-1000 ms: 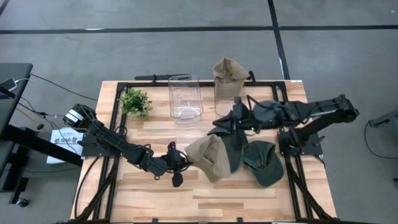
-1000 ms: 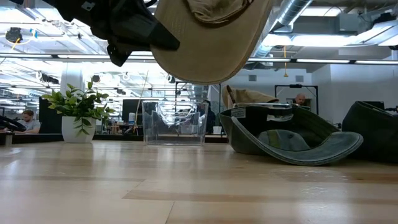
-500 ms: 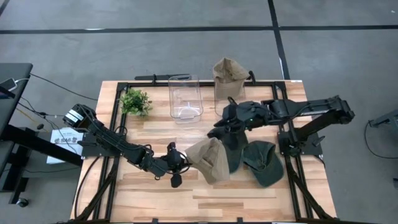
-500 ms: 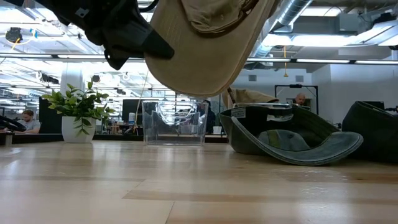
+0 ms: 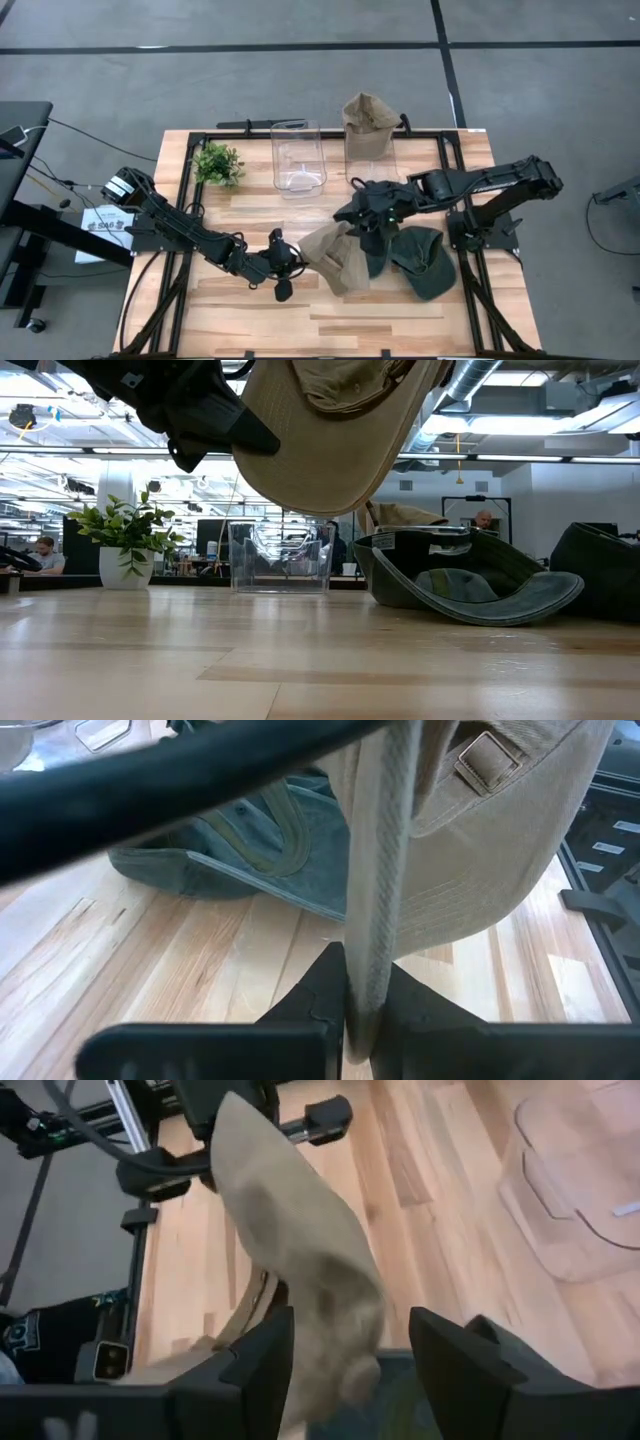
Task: Pick & Place hat
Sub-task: Put the brown cap into the right transparent bin
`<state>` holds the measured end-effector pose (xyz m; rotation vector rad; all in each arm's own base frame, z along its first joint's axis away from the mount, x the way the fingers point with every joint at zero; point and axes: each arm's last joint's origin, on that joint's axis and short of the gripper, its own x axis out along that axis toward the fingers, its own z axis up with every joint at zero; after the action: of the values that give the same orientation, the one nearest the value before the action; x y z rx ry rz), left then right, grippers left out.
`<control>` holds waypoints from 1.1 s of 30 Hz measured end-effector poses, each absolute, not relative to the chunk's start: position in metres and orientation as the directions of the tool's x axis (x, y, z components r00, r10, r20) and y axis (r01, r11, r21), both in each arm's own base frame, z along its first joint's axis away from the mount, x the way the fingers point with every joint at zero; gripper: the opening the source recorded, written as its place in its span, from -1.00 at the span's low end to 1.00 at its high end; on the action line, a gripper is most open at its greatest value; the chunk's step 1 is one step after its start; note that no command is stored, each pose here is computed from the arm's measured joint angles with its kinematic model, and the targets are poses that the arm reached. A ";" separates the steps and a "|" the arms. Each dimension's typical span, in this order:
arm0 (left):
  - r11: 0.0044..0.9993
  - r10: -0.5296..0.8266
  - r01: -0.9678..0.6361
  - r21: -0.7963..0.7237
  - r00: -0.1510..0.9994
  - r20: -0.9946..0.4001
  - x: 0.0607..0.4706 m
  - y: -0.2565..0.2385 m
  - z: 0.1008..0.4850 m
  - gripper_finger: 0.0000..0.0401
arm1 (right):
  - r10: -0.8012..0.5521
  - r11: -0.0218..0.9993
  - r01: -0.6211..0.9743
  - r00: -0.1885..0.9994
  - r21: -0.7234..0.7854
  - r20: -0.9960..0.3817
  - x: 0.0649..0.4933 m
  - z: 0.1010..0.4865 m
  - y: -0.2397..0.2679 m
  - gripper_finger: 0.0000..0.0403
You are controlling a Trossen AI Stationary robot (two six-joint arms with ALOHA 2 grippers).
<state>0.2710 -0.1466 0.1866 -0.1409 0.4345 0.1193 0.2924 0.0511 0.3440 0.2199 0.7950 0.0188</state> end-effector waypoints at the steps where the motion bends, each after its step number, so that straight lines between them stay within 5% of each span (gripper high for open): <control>1: 0.983 0.085 -0.145 -0.110 0.900 -0.427 0.271 -0.147 0.187 -0.92 | 0.096 0.978 0.071 0.686 0.198 -0.721 0.292 0.341 0.051 -0.05; 11: 0.982 0.085 -0.147 -0.114 0.900 -0.427 0.271 -0.147 0.187 -0.92 | 0.090 0.973 0.103 0.652 0.205 -0.753 0.305 0.327 0.053 -0.24; 18: 0.979 0.089 -0.158 -0.131 0.901 -0.424 0.271 -0.147 0.187 -0.92 | 0.081 0.966 0.134 0.654 0.221 -0.752 0.304 0.328 0.051 -0.92; 23: 0.959 0.136 -0.225 -0.176 0.901 -0.411 0.273 -0.142 0.187 -0.86 | 0.054 0.965 0.160 0.657 0.210 -0.752 0.302 0.330 0.047 -0.95; 33: 0.952 0.134 -0.233 -0.196 0.900 -0.416 0.275 -0.139 0.187 -0.40 | 0.059 0.976 0.114 0.678 0.184 -0.733 0.298 0.360 0.047 -0.96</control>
<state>0.2746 -0.1395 0.1872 -0.2455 0.4106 0.1920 0.2977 0.0469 0.3603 0.2225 0.8272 -0.0308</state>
